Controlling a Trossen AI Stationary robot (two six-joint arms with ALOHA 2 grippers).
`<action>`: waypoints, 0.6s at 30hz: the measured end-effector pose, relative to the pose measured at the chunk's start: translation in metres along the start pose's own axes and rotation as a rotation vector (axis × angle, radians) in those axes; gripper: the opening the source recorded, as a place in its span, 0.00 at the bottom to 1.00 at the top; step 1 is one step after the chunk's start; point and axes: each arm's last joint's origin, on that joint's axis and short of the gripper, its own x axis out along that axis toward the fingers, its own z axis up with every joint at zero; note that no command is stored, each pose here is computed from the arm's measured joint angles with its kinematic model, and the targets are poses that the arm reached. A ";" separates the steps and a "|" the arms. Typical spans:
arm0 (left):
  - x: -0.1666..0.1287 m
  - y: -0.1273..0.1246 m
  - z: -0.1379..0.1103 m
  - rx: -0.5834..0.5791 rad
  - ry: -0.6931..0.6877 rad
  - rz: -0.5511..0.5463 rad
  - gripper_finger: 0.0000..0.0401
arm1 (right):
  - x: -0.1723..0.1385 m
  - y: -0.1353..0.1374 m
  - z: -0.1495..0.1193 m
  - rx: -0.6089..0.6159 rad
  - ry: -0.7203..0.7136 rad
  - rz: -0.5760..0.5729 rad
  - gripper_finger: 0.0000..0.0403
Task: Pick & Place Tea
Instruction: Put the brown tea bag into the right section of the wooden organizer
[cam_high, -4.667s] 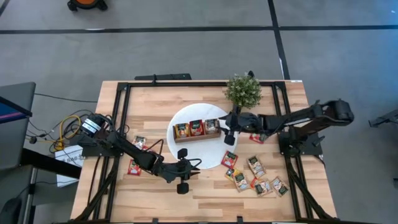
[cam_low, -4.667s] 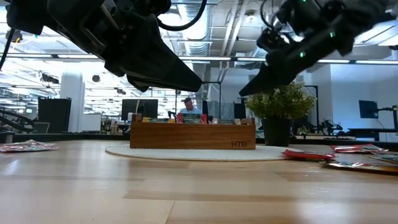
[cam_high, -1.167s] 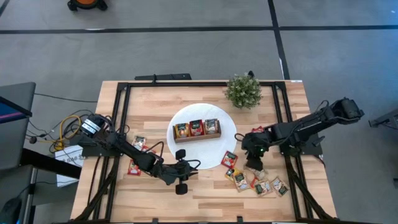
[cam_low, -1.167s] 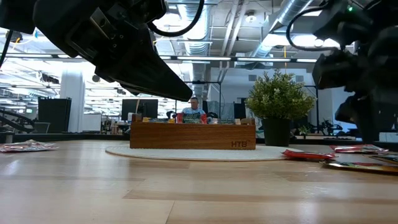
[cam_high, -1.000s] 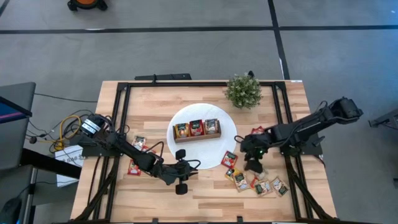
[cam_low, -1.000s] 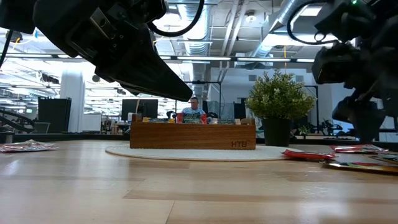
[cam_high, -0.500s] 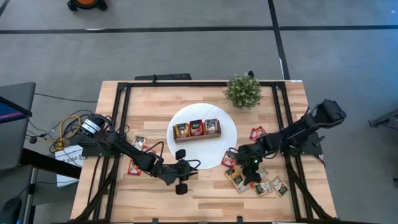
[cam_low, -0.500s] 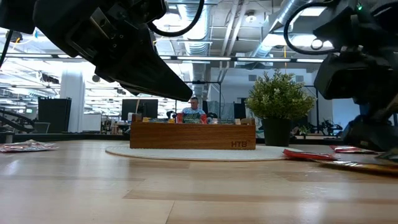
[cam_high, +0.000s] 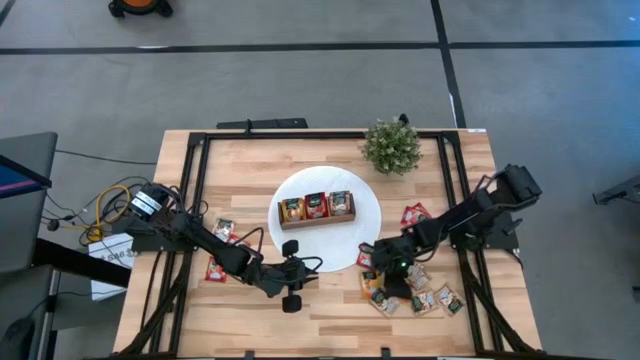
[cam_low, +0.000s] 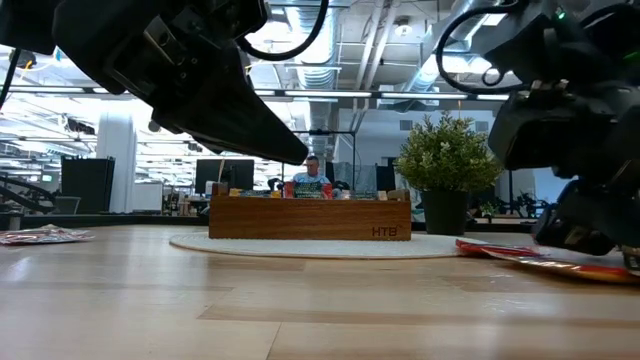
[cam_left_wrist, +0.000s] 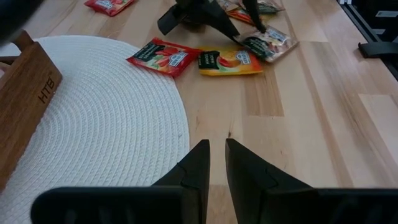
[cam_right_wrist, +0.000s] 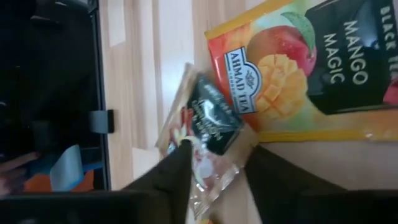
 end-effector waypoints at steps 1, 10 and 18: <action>0.000 0.000 0.000 0.000 0.001 0.000 0.10 | 0.002 -0.001 0.001 0.004 0.003 -0.006 0.27; 0.000 0.000 -0.001 0.004 0.010 0.003 0.10 | -0.010 0.018 0.010 -0.060 -0.089 -0.003 0.02; 0.000 0.000 -0.001 -0.007 0.013 0.004 0.10 | -0.065 0.049 0.023 -0.253 -0.535 -0.215 0.00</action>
